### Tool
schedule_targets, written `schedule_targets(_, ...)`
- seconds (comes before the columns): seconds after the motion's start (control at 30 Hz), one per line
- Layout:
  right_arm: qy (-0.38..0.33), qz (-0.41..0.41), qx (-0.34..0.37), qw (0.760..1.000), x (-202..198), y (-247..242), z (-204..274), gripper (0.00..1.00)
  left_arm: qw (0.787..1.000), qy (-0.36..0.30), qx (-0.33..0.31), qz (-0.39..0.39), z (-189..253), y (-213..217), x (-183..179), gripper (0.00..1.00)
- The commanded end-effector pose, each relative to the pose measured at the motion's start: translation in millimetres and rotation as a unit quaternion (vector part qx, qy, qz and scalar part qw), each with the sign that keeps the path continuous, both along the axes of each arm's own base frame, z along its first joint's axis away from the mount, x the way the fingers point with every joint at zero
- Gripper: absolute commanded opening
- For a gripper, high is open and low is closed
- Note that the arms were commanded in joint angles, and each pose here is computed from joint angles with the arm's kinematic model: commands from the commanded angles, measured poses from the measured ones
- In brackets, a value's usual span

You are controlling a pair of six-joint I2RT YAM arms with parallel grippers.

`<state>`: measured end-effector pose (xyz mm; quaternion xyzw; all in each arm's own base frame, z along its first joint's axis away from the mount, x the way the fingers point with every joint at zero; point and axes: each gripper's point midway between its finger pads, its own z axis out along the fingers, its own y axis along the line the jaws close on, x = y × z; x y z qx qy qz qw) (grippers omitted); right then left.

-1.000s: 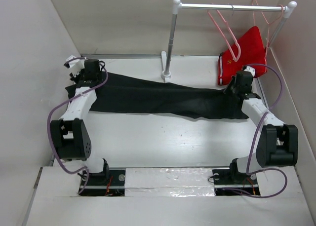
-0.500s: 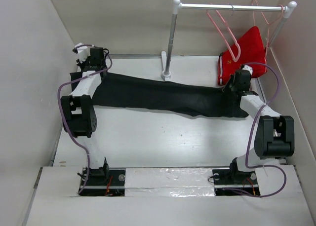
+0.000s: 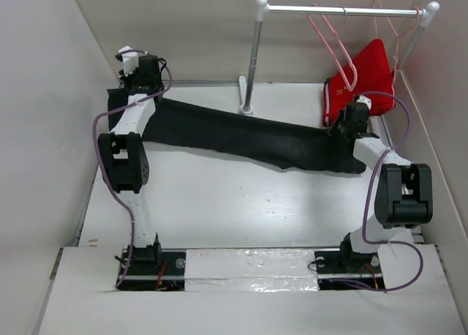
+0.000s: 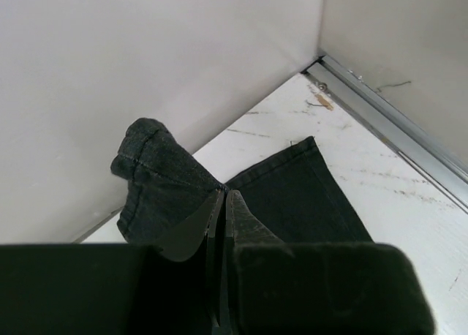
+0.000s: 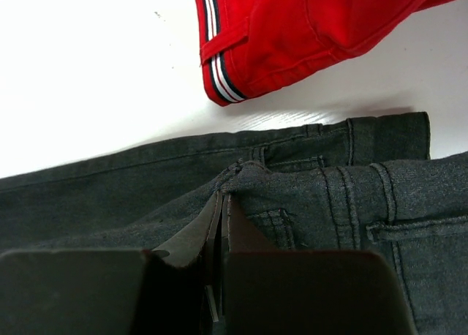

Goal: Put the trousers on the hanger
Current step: Fold the trousers at the center of the board.

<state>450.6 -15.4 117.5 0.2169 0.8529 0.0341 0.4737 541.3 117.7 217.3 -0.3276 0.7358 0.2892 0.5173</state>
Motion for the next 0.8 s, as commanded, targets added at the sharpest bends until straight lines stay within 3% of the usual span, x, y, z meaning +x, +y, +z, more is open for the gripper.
schedule_targets(0.0, -0.046, -0.028, -0.03, 0.998, 22, -23, 26, 0.0, 0.999, -0.013, 0.035, 0.01, 18, 7, 17, 0.0)
schedule_targets(0.1, -0.043, -0.029, -0.029, 0.998, 27, -24, 23, 0.0, 0.999, 0.007, 0.04, -0.009, -2, -1, 48, 0.0)
schedule_targets(0.2, -0.038, -0.024, -0.03, 0.999, 33, -20, 23, 0.0, 0.999, 0.023, 0.035, -0.014, -20, -3, 57, 0.03)
schedule_targets(0.27, -0.028, -0.022, -0.033, 0.999, 35, -16, 17, 0.0, 0.999, 0.035, 0.038, -0.013, -36, -2, 61, 0.12)
schedule_targets(0.43, -0.026, -0.034, -0.045, 0.998, 36, -19, 16, 0.0, 0.999, 0.011, 0.047, -0.008, -33, 6, 83, 0.15)
schedule_targets(0.53, -0.027, -0.043, -0.037, 0.998, 33, -20, 14, 0.03, 0.999, 0.003, 0.047, -0.013, -32, 5, 92, 0.32)
schedule_targets(0.57, -0.032, -0.035, -0.031, 0.998, 33, -16, 17, 0.13, 0.999, 0.0, 0.037, -0.018, -33, 2, 91, 0.41)
schedule_targets(0.6, -0.037, -0.034, -0.027, 0.998, 33, -15, 19, 0.44, 0.999, -0.002, 0.029, -0.025, -34, -1, 90, 0.44)
schedule_targets(0.7, -0.057, -0.014, -0.009, 0.998, 29, -2, 32, 0.83, 0.999, -0.017, -0.014, -0.046, -37, -12, 74, 0.48)
schedule_targets(0.77, -0.067, -0.008, 0.0, 0.998, 25, 2, 41, 0.9, 0.997, -0.028, -0.051, -0.059, -36, -22, 58, 0.49)
